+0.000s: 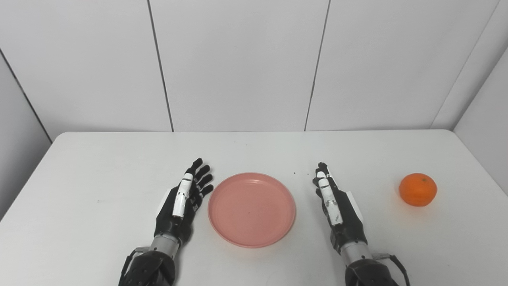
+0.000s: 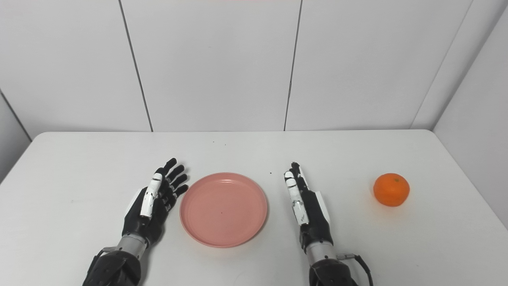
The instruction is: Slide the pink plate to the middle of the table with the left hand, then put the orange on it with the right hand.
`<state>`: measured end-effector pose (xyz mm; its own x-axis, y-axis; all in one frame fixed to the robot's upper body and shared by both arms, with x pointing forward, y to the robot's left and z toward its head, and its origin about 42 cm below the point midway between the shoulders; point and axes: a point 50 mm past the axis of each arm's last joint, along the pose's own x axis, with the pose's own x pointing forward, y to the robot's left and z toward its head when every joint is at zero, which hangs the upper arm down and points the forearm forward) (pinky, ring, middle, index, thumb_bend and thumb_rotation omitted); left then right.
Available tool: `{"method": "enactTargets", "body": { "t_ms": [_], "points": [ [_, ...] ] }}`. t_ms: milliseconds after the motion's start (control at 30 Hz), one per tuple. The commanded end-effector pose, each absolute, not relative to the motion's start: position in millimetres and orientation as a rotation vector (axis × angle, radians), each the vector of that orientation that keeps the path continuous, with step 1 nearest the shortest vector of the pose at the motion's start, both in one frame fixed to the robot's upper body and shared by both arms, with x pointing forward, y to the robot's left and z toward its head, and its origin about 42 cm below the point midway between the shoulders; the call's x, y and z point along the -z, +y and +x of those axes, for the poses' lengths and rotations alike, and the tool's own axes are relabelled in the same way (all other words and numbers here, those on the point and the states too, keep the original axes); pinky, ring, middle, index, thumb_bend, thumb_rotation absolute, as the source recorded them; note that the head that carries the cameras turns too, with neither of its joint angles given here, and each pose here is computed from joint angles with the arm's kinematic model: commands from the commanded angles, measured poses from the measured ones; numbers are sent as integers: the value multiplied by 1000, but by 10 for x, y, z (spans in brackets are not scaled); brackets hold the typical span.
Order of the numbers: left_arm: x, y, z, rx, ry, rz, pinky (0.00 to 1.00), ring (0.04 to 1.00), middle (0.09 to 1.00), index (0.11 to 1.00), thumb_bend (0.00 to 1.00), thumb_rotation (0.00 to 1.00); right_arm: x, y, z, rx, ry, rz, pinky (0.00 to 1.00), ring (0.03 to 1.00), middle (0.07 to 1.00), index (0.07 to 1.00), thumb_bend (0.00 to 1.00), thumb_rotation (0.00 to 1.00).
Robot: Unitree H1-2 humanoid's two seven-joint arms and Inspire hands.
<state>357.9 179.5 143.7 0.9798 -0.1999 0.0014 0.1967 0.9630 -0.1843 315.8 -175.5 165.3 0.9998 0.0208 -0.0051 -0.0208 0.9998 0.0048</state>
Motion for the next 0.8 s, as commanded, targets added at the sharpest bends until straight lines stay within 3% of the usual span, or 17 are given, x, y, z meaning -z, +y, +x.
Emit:
{"method": "enactTargets", "body": {
  "t_ms": [0,233,433,767],
  "points": [
    [-1480,1834,3610,207,-18,-169,938,936,942,927,374,1000,-1877,-1719,3216,-25,-128,1,988,964,979,980,252,1000],
    [-1429,1935,3608,202,-16,-163,931,931,936,925,373,1000,-2059,-1818,3202,26,-179,-155,935,933,953,949,315,1000],
    [-1367,2023,3628,213,-20,-172,956,945,950,941,352,1000,-2318,-1845,3147,71,-253,-294,862,909,933,937,488,1000],
    [-1293,2083,3659,225,-2,-222,966,948,957,952,327,1000,-2738,-2122,3093,243,-374,-567,834,892,915,912,683,975]
  ]
}}
